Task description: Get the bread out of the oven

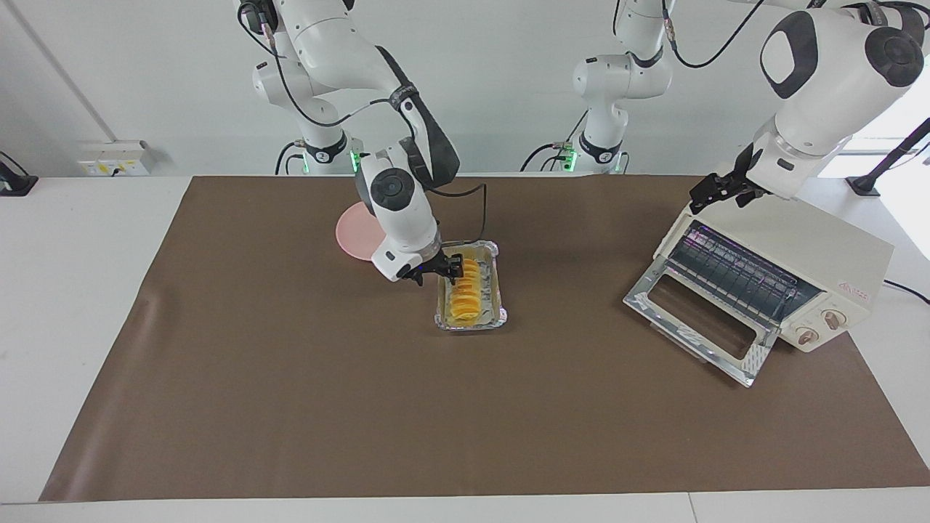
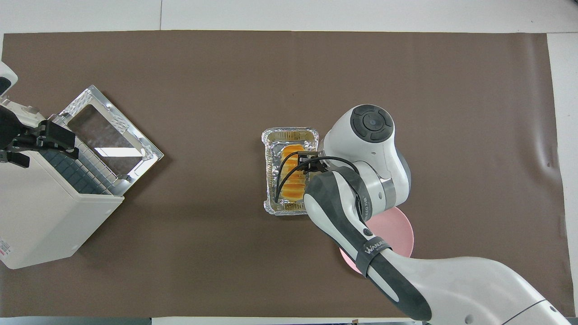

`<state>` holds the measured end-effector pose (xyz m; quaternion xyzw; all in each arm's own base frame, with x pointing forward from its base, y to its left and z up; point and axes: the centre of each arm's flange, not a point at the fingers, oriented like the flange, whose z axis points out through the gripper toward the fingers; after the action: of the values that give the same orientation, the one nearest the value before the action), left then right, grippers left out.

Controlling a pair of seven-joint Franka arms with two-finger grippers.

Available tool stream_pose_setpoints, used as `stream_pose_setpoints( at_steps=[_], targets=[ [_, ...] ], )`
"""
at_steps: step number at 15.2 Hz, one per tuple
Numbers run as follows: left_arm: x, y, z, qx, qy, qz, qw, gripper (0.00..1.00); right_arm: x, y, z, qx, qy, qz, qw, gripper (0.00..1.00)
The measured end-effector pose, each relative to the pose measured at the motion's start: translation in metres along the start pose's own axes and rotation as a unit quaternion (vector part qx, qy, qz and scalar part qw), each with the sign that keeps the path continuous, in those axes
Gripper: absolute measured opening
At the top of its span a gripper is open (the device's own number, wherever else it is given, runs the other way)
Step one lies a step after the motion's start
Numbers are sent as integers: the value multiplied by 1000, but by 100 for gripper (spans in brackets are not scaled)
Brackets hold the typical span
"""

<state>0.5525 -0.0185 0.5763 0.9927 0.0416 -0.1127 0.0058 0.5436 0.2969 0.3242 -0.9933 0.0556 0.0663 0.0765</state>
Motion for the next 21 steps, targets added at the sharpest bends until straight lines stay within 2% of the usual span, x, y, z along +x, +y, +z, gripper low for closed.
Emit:
stream_pose_setpoints(
  at_steps=[4,6,9,11,16,18,21],
  targets=[
    [-8,6,-2,3,-9,6,1000,100,-4,-3,7,3,9,14,1000,18],
    [-11,6,-3,3,-11,7,1000,100,-5,-4,8,4,12,13,1000,2],
    [-14,5,-5,3,-9,22,1000,100,-2,-3,-1,9,21,13,1000,1],
    [-18,4,-8,3,-9,28,1000,100,12,12,-22,14,33,2,999,1],
    [-22,4,-12,3,-3,32,999,100,71,125,-87,21,46,-50,997,1],
    [-21,5,-12,3,0,33,999,100,83,167,-92,29,43,-60,997,1],
    [-21,5,-13,3,2,33,999,100,84,205,-80,46,20,-43,998,1]
  ],
)
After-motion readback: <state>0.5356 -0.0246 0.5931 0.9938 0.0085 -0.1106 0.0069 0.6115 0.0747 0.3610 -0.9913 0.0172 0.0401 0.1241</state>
